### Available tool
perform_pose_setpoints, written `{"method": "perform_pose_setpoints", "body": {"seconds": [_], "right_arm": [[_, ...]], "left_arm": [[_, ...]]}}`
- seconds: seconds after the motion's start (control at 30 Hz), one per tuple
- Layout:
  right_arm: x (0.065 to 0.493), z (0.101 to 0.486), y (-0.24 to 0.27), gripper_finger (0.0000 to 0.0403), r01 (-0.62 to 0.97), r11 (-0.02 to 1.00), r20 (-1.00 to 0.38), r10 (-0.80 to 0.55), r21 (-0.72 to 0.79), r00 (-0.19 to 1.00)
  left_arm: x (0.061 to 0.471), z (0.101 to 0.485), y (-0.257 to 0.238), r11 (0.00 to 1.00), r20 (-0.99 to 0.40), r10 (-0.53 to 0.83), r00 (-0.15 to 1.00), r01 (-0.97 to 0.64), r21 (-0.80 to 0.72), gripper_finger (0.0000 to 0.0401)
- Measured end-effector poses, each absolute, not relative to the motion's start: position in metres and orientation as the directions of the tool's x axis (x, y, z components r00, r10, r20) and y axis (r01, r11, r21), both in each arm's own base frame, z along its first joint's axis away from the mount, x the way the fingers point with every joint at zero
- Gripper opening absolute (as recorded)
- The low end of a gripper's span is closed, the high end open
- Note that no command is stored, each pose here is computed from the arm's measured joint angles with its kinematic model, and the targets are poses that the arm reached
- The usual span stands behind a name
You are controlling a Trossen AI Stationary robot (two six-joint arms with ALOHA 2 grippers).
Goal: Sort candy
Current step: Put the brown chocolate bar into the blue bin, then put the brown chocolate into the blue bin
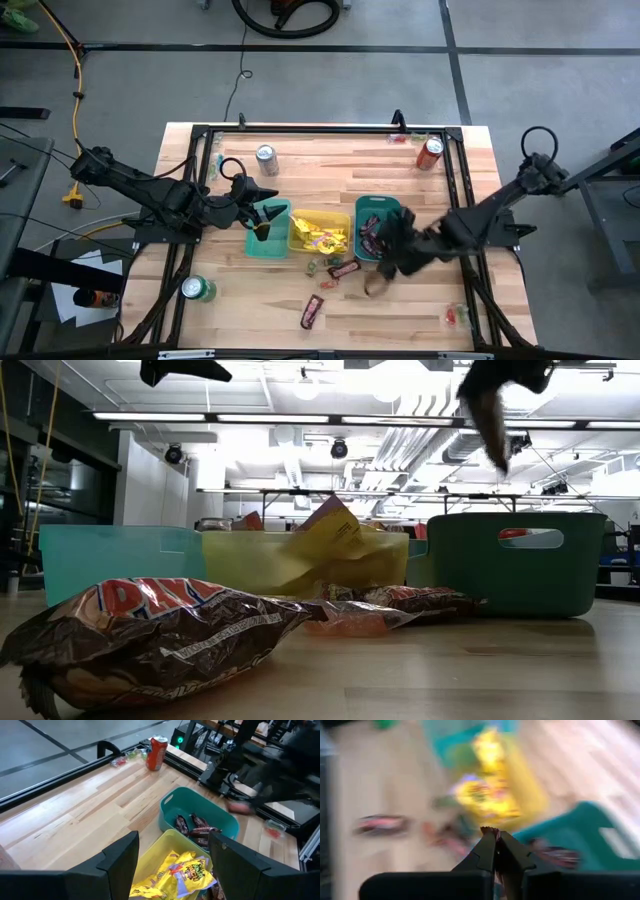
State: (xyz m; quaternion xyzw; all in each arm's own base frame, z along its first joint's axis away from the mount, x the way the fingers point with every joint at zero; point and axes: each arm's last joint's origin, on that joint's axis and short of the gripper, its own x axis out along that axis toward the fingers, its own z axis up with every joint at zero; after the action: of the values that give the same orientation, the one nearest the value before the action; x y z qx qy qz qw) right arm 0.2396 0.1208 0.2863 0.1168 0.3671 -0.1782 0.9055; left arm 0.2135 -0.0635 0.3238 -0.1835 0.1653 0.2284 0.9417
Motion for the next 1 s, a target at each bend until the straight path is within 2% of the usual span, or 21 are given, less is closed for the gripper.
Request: {"method": "perform_pose_setpoints", "body": {"seconds": [0.13,0.23,0.57,0.63,0.73,0.8,0.9,1.0], "right_arm": [[0.247,0.279,0.089,0.0013,0.522,0.852,-0.766,-0.32,0.025,0.558],[0.252,0.278,0.073,0.0031,0.548,0.835,-0.796,-0.302,0.044,0.524],[0.257,0.279,0.058,0.0197,0.547,0.827,-0.845,-0.194,0.133,0.498],[0.263,0.284,0.063,0.0216,0.481,0.848,-0.819,-0.107,0.221,0.564],[0.276,0.298,0.089,0.0225,0.281,0.859,-0.691,0.111,0.428,0.714],[0.283,0.301,0.111,0.0226,0.158,0.859,-0.607,0.203,0.487,0.768],[0.288,0.295,0.145,0.0226,0.043,0.904,-0.585,0.239,0.426,0.775],[0.296,0.291,0.173,0.0226,-0.029,0.969,-0.651,0.188,0.247,0.735]], "left_arm": [[0.214,0.324,-0.064,0.83,-0.397,0.364,0.843,-0.487,-0.272,0.0225],[0.214,0.324,-0.064,0.832,-0.4,0.358,0.844,-0.483,-0.274,0.0225],[0.214,0.324,-0.064,0.832,-0.4,0.357,0.844,-0.482,-0.274,0.0225],[0.214,0.324,-0.064,0.835,-0.4,0.356,0.844,-0.48,-0.27,0.0225],[0.214,0.324,-0.064,0.836,-0.402,0.352,0.845,-0.477,-0.271,0.0225],[0.214,0.324,-0.064,0.836,-0.402,0.353,0.845,-0.477,-0.271,0.0225],[0.214,0.324,-0.064,0.837,-0.402,0.351,0.845,-0.476,-0.271,0.0225],[0.214,0.324,-0.064,0.838,-0.404,0.347,0.847,-0.473,-0.272,0.0225]]}}
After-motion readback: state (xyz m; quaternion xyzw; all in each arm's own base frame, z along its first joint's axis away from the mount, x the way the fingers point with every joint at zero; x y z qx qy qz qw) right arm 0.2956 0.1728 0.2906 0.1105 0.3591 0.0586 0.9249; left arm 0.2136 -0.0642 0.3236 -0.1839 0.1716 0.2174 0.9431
